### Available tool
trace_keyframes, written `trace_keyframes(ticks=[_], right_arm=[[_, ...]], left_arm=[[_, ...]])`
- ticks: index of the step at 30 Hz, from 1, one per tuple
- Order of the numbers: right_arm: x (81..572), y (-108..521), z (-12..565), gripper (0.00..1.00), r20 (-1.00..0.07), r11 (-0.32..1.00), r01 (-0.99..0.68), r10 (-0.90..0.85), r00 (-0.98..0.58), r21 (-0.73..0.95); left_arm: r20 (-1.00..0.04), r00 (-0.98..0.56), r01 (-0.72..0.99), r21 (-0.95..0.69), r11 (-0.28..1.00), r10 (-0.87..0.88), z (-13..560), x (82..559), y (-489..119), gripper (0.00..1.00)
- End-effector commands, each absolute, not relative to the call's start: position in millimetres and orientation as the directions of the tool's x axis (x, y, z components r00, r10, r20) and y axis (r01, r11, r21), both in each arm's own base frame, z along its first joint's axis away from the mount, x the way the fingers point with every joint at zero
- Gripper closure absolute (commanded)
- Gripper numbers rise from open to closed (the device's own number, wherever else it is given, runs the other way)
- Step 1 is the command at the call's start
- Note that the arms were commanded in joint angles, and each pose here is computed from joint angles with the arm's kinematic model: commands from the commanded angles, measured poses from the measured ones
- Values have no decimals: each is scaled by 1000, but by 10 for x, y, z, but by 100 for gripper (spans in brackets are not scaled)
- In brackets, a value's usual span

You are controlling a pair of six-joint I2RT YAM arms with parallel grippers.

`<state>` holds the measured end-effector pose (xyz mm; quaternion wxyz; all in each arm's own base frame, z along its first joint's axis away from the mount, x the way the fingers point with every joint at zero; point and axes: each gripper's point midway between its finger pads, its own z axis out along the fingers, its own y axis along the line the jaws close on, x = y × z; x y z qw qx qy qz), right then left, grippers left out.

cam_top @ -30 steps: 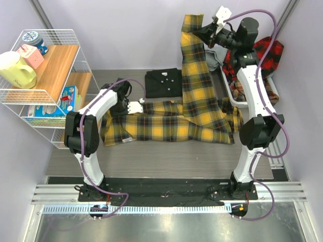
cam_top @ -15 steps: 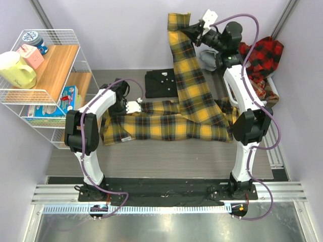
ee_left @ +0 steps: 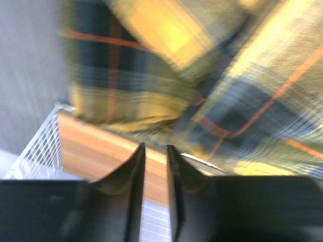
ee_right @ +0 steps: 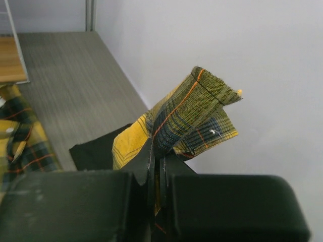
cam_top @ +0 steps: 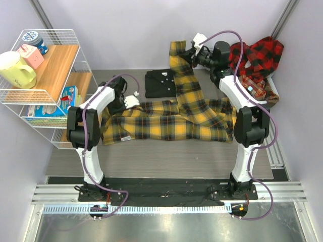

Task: Fold and stack the long sleeve shirts
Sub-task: Fold the shirt

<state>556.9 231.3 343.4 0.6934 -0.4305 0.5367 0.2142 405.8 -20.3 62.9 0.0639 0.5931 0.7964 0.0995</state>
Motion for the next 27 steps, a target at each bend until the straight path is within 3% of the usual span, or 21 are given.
trace_keyframes(ticks=[1, 2, 5, 6, 7, 10, 12, 20, 27], right_arm=[[5180, 2266, 3856, 99, -922, 521, -765, -141, 360, -378], [5085, 2259, 3912, 99, -925, 512, -773, -141, 354, -374], [4881, 2245, 3705, 99, -954, 474, -828, -162, 252, -299], [4803, 2229, 3489, 99, -971, 462, -858, -186, 153, -224], [4744, 2224, 3392, 99, -971, 445, -872, -206, 120, -202], [4575, 2147, 2929, 98, -956, 430, -900, -287, -61, -72], [4446, 2098, 2612, 96, -922, 434, -900, -332, -198, 37], [3952, 1944, 1681, 99, -754, 470, -831, -419, -507, 298], [3721, 1490, 787, 99, -578, 592, -774, -558, -595, 225]], left_arm=[[-166, -433, 836, 292, 464, 886, 1021, 4246, -258, 68], [-181, -439, 834, 282, 474, 880, 1050, 4220, -271, 58], [-250, -450, 836, 219, 503, 858, 1155, 4072, -410, 48], [-269, -455, 835, 204, 511, 849, 1191, 4036, -446, 46], [-315, -454, 836, 173, 520, 834, 1268, 3971, -537, 35], [-313, -478, 847, 85, 525, 821, 1247, 3712, -615, 29], [-305, -481, 854, 50, 518, 822, 1227, 3540, -644, 27], [-196, -532, 837, 21, 546, 824, 831, 3159, -636, 27], [-64, -523, 850, 33, 526, 850, 377, 3057, -578, 28]])
